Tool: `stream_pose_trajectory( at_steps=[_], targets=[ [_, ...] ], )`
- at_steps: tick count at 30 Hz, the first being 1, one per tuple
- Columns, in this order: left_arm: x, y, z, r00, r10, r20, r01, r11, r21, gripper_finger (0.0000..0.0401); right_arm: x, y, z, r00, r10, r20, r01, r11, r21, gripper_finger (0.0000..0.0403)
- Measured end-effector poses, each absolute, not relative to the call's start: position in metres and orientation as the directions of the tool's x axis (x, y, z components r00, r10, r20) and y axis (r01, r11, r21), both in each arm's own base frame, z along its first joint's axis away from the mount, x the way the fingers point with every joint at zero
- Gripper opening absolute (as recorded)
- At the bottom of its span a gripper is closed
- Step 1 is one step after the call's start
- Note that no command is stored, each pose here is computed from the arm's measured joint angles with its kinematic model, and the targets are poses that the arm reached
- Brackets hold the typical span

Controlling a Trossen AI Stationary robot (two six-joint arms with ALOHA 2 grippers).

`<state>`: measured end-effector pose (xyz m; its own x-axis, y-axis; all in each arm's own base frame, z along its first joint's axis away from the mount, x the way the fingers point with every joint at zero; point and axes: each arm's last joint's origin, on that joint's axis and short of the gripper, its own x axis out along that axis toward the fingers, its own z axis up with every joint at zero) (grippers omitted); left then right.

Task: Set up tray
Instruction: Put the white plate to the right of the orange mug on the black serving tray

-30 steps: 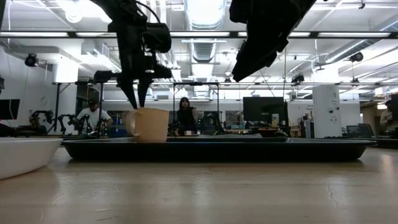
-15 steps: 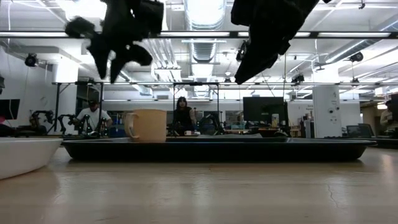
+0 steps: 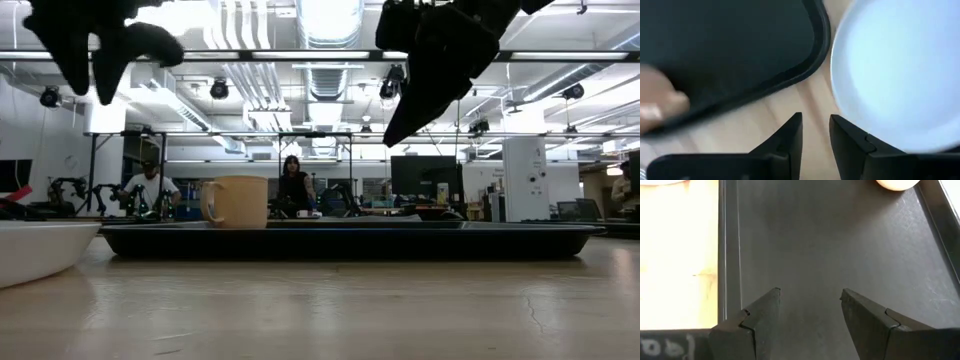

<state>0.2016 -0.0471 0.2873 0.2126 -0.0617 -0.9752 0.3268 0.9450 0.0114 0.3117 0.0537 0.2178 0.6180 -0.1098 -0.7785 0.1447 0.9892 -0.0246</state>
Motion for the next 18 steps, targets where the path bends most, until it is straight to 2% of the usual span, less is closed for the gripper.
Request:
stream_pose_trajectory(
  at_steps=[5,8,18],
  targets=[
    [0.193,-0.045,0.269,0.166,-0.036,-0.986,0.014,0.999,-0.034,0.0078,0.313,0.058,0.220,0.641,-0.096,-0.761,0.133,0.991,-0.013,0.0201],
    [0.191,-0.046,0.251,0.122,-0.039,-0.992,-0.098,0.994,-0.051,0.0078,0.313,0.061,0.220,0.648,-0.090,-0.757,0.126,0.992,-0.010,0.0201],
    [0.178,-0.058,0.203,0.083,-0.121,-0.989,-0.151,0.980,-0.132,0.0078,0.311,0.069,0.220,0.647,-0.073,-0.759,0.105,0.994,-0.007,0.0201]
  ],
)
